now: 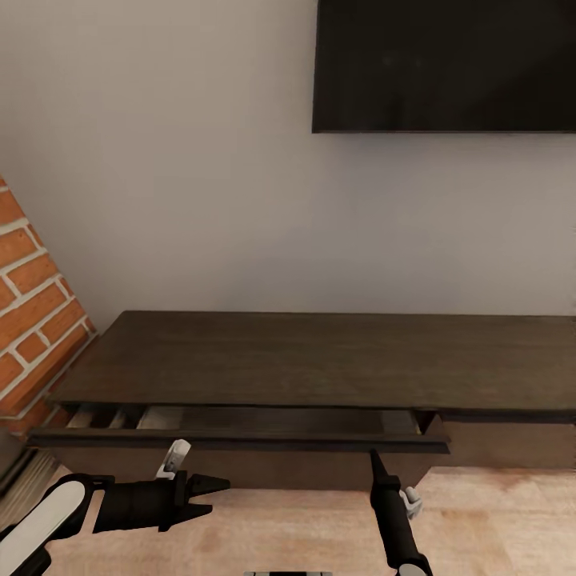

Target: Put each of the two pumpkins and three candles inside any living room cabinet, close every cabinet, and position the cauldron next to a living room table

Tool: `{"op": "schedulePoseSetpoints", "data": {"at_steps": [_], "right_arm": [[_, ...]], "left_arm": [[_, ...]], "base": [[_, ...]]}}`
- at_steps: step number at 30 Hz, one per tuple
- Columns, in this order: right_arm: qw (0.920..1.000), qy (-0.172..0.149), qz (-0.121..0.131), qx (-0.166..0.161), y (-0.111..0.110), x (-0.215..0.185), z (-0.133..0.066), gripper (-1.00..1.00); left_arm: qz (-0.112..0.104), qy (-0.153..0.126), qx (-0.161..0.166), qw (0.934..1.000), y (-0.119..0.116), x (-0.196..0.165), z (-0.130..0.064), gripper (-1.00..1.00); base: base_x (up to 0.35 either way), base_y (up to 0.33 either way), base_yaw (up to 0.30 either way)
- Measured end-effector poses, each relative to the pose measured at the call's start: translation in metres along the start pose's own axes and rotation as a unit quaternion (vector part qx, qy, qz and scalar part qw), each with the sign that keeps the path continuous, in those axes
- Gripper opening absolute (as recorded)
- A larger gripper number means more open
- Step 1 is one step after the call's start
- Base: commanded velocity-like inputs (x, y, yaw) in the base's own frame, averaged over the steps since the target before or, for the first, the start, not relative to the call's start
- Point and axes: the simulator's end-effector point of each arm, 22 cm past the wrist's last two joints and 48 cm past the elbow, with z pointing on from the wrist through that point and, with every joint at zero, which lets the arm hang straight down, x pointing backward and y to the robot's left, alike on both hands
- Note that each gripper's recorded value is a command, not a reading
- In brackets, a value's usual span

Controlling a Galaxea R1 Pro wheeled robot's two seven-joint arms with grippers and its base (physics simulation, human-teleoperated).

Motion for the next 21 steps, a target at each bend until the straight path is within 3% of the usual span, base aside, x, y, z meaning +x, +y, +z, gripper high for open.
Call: {"op": "schedulePoseSetpoints", "data": {"at_steps": [21], "right_arm": [[1.0000, 0.001, -0.001, 0.000, 0.0003, 0.0008, -0.0001, -1.00]], "left_arm": [[0.000, 0.000, 0.000, 1.0000, -0.0002, 0.0000, -0.0002, 1.00]], "base": [[-0.127, 0.000, 0.000]]}}
